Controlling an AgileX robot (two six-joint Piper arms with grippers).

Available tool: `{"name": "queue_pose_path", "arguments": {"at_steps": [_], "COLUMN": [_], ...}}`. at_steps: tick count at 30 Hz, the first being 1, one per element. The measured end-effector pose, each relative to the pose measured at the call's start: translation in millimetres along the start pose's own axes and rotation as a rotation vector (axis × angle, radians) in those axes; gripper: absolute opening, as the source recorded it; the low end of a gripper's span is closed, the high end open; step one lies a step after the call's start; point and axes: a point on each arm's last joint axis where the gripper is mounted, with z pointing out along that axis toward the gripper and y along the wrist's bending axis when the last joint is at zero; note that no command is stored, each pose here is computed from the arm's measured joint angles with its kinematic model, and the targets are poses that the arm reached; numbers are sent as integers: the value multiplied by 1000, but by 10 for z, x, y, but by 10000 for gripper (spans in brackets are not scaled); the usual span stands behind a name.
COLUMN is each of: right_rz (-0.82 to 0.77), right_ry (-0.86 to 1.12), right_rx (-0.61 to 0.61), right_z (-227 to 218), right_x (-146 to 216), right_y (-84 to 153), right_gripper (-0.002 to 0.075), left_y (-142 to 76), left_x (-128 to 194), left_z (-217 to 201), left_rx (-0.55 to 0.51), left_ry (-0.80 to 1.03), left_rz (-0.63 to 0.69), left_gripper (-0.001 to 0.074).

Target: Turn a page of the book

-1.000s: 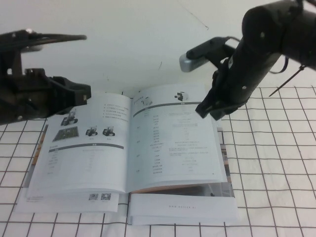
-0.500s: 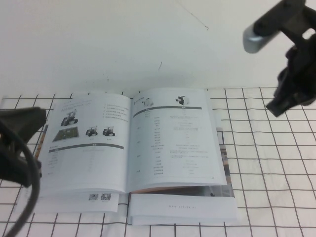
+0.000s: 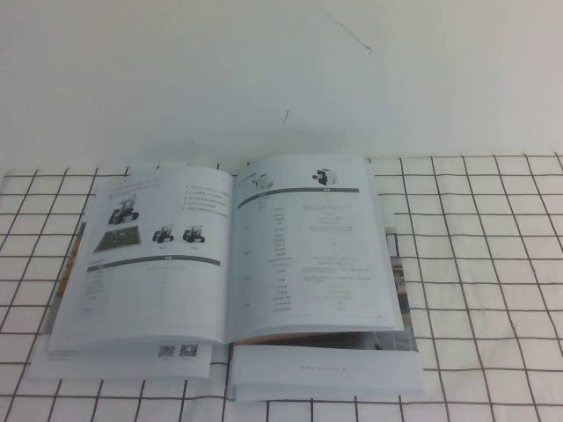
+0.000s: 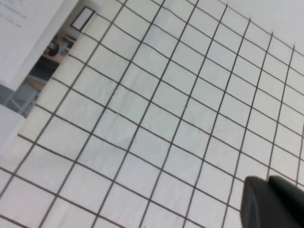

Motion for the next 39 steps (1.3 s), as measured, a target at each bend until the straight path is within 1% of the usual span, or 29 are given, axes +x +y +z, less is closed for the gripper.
{"name": "queue_pose_path", "arguments": {"at_steps": [4, 9, 12, 15, 23, 39], "right_rz": [84, 142, 166, 175, 182, 181], "right_ry": [-99, -228, -246, -203, -78, -68], "right_rx": [-17, -58, -80, -88, -82, -79], "right_z": [-67, -96, -81, -34, 15, 16], "right_x": [326, 618, 752, 853, 994, 1004], "right_y": [51, 136, 183, 217, 237, 236], "right_gripper": [21, 21, 21, 21, 21, 21], "left_y": [32, 72, 74, 71, 7, -127], "left_x": [114, 115, 120, 127, 168, 258], "left_z": [-25, -24, -23, -26, -24, -36], "left_rx": [-54, -100, -102, -100, -30, 116], "left_ry": [-24, -48, -48, -47, -2, 94], "left_rz": [-7, -11, -13, -13, -9, -15], "left_gripper": [-2, -2, -2, -2, -2, -2]}}
